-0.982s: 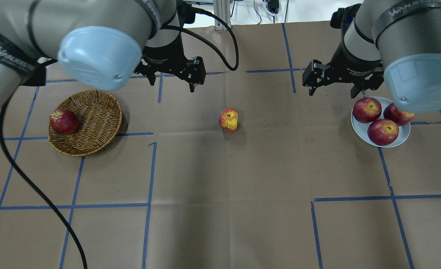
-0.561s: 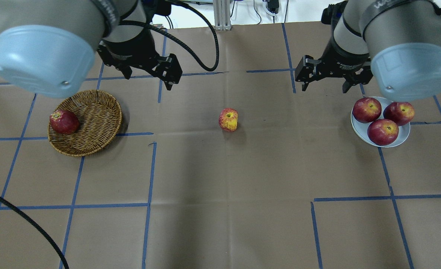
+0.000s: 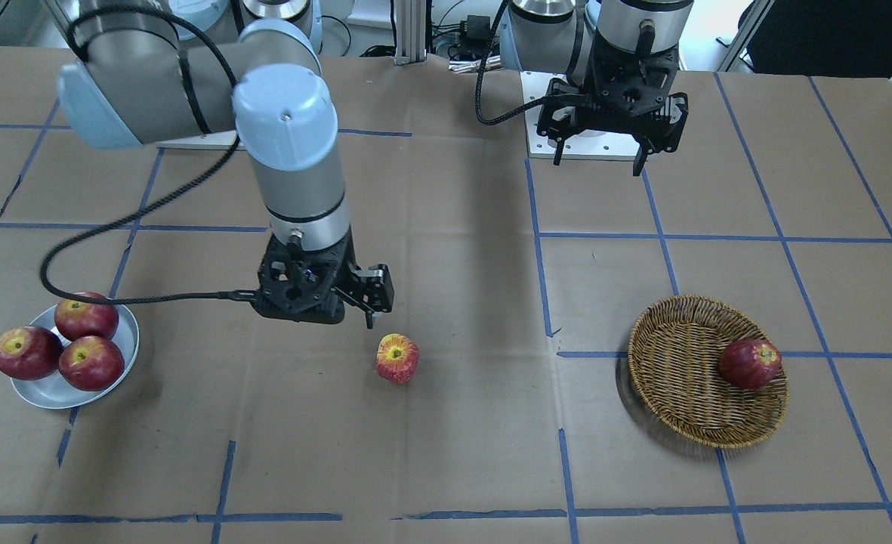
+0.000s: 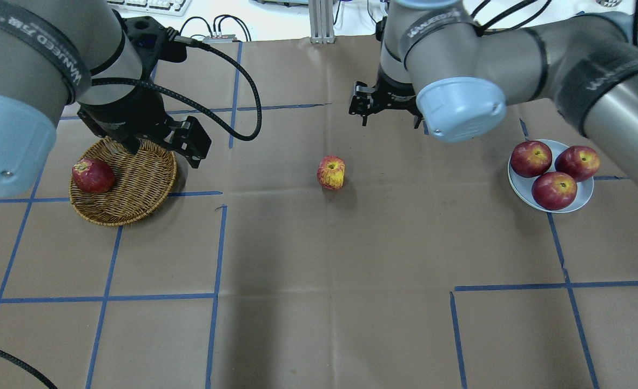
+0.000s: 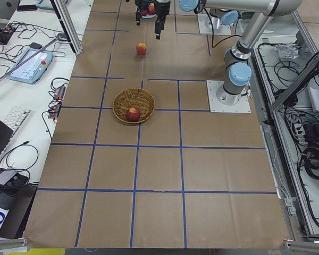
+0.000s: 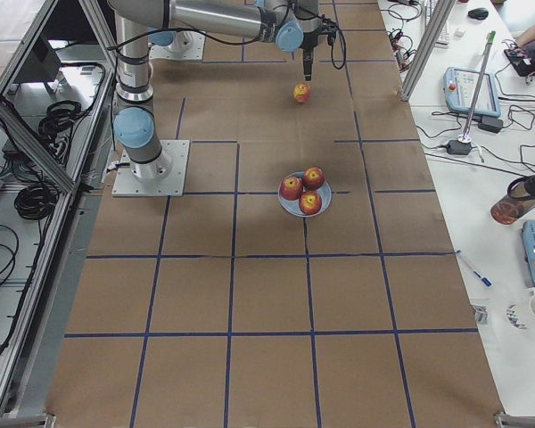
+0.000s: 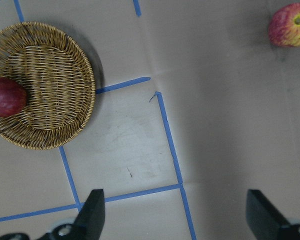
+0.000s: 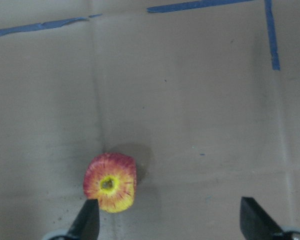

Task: Transfer apple from basket to plate
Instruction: 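Lower the right gripper onto the apple and grasp it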

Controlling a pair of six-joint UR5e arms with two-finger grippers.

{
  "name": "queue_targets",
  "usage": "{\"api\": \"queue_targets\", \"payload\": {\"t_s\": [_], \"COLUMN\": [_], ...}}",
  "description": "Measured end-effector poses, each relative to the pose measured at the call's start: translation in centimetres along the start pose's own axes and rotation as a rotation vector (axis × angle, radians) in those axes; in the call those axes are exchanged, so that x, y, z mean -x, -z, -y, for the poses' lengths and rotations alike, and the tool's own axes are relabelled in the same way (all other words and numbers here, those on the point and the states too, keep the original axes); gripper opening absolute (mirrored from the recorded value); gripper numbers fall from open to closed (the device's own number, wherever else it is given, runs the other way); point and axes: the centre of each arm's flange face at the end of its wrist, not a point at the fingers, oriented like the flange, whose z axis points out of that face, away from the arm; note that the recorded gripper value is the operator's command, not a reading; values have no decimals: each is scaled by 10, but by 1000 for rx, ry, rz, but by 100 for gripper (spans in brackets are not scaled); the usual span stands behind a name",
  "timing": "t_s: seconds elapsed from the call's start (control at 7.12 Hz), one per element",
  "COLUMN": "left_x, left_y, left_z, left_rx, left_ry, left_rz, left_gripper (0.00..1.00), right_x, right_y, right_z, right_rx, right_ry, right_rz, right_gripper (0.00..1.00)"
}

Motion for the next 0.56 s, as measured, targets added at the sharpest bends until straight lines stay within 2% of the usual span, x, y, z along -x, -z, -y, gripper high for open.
{"api": "queue_targets", "payload": {"t_s": [0.56], "left_x": [5], "left_y": [1], "left_z": [-2], "left_rx": [-3], "left_ry": [42], "left_rz": [-5], "left_gripper": [99], "right_x": [52], "right_y": [-106], "right_z": [-12], "right_rx": [3], "right_ry": [32], "right_rz": [4], "right_gripper": [100]}}
